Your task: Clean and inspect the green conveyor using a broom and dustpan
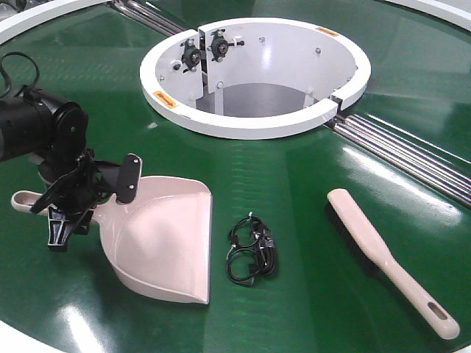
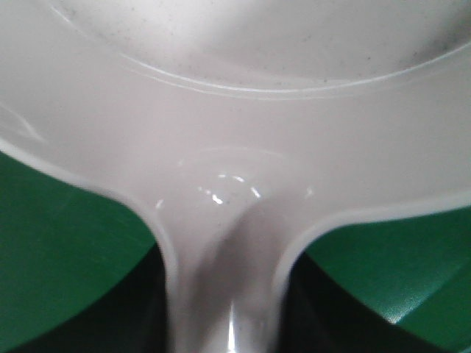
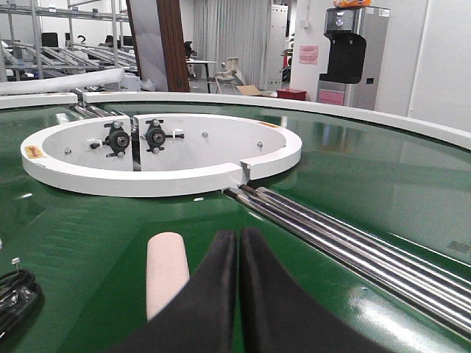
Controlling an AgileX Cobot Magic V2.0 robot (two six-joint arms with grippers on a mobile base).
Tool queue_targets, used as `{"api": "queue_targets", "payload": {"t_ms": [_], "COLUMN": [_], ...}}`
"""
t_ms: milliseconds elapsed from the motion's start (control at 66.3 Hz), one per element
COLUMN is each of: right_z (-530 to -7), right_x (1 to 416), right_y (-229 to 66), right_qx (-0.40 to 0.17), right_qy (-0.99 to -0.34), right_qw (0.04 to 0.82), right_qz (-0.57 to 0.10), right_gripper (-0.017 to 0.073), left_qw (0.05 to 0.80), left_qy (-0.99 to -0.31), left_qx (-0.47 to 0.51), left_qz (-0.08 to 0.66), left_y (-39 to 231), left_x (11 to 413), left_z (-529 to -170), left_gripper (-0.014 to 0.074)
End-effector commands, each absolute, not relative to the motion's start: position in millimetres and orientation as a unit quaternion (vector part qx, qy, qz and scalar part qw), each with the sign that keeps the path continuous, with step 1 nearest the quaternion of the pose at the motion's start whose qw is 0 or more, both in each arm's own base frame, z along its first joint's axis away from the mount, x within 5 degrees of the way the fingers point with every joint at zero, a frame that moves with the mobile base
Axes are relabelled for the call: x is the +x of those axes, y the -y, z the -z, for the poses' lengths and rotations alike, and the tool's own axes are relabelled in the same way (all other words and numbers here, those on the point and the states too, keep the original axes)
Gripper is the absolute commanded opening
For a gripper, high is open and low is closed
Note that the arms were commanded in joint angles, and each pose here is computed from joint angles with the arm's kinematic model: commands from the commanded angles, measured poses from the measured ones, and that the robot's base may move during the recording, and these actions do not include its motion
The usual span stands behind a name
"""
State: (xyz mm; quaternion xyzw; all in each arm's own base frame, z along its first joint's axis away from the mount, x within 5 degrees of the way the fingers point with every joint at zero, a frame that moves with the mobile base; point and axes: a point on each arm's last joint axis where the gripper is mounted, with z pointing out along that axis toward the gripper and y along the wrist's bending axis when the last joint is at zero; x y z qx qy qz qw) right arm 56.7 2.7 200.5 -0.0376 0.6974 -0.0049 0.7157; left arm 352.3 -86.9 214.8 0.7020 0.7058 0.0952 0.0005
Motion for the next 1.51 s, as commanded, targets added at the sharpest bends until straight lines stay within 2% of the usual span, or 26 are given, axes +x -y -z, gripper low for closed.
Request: {"api": "queue_targets", "payload": {"t_ms": [0,422,648,739,919,1085,1206,1492], "right_z": [-201.2,-202.6,-223.3,-237.1,-274.1,-300.5,-306.7,-299.4], "right_x": [55.8,55.7,51.2,48.8,52.5,69.9,86.7,110.2], "right_y": [-2.3,-2.2,-1.7,-1.8,-2.2,-3.6,-7.5,-9.4], "right_qx": [-0.036,-0.035,-0.026,-0.03,-0.034,-0.039,-0.029,-0.023], "right_qy": [-0.671,-0.667,-0.582,-0.573,-0.638,-0.751,-0.815,-0.86], "right_qw": [0.741,0.744,0.812,0.819,0.769,0.659,0.579,0.508], "right_qz": [0.009,0.009,0.006,0.011,0.01,0.002,-0.03,-0.039], "right_gripper": [-0.0009,-0.0009,-0.0009,-0.0009,-0.0009,-0.0009,-0.0009,-0.0008], "left_qw": [0.037,0.037,0.036,0.036,0.036,0.036,0.036,0.036], "left_qy": [-0.712,-0.713,-0.713,-0.713,-0.713,-0.713,-0.713,-0.713], "left_qx": [0.691,0.691,0.691,0.691,0.691,0.691,0.691,0.691], "left_qz": [-0.117,-0.117,-0.117,-0.117,-0.117,-0.117,-0.117,-0.117], "left_y": [87.1,87.1,87.1,87.1,87.1,87.1,87.1,87.1], "left_x": [353.1,353.1,353.1,353.1,353.1,353.1,353.1,353.1], "left_z": [-238.7,-238.7,-238.7,-238.7,-238.7,-238.7,-238.7,-238.7], "left_gripper": [-0.0006,-0.0007,-0.0007,-0.0006,-0.0006,-0.0006,-0.0006,-0.0006]}}
